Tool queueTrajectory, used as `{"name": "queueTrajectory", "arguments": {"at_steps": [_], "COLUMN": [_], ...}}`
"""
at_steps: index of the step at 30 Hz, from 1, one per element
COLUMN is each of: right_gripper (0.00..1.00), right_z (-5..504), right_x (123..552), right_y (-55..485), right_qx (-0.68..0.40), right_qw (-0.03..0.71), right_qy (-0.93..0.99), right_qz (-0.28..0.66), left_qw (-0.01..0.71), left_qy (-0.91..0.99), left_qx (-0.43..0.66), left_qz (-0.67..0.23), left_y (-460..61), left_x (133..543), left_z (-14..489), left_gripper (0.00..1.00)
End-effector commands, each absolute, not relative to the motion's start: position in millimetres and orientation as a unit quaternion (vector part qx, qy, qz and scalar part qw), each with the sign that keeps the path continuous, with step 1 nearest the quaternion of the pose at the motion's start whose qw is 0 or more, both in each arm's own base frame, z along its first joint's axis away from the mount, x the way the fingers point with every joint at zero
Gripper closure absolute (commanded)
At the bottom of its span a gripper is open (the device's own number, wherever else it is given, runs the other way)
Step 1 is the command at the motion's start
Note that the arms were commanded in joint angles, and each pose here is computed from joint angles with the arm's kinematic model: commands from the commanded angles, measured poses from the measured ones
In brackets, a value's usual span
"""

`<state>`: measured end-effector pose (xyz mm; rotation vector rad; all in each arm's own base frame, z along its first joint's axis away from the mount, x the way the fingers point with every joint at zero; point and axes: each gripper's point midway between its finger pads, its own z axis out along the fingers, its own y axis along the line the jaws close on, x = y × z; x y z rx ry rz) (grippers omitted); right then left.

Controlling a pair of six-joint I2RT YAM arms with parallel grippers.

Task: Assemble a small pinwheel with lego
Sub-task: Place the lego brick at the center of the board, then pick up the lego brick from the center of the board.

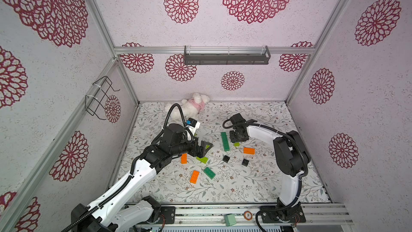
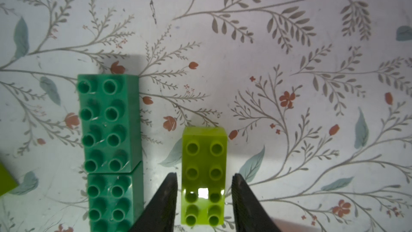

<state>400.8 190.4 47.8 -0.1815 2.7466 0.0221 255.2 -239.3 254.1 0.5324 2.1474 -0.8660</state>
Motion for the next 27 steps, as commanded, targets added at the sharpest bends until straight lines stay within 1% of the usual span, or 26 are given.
{"name": "queueTrajectory", "arguments": {"at_steps": [1, 6, 8, 12, 15, 24, 27], "right_gripper": [0.54, 0.45, 0.45, 0.47, 0.51, 0.54, 0.59], "right_z": [51, 56, 53, 46, 44, 41, 40], "right_x": [404, 405, 404, 403, 404, 406, 406], "right_y": [185, 186, 187, 190, 191, 193, 193], "right_qx": [-0.055, -0.055, -0.056, -0.056, -0.056, -0.056, -0.056], "right_qw": [0.196, 0.201, 0.196, 0.189, 0.187, 0.187, 0.186], "right_qy": [0.979, 0.978, 0.979, 0.98, 0.981, 0.981, 0.981], "right_qz": [-0.001, 0.006, 0.008, 0.015, 0.015, 0.018, 0.017], "left_qw": [0.39, 0.391, 0.391, 0.392, 0.392, 0.392, 0.392], "left_qy": [0.829, 0.829, 0.829, 0.83, 0.83, 0.831, 0.83], "left_qx": [0.218, 0.219, 0.22, 0.218, 0.219, 0.219, 0.22], "left_qz": [-0.336, -0.333, -0.334, -0.332, -0.33, -0.329, -0.33], "left_y": [-238, -238, -238, -238, -238, -238, -238], "left_x": [252, 252, 252, 252, 253, 253, 253], "left_z": [266, 265, 266, 265, 265, 264, 265], "left_gripper": [0.03, 0.03, 0.03, 0.03, 0.03, 0.03, 0.03]}}
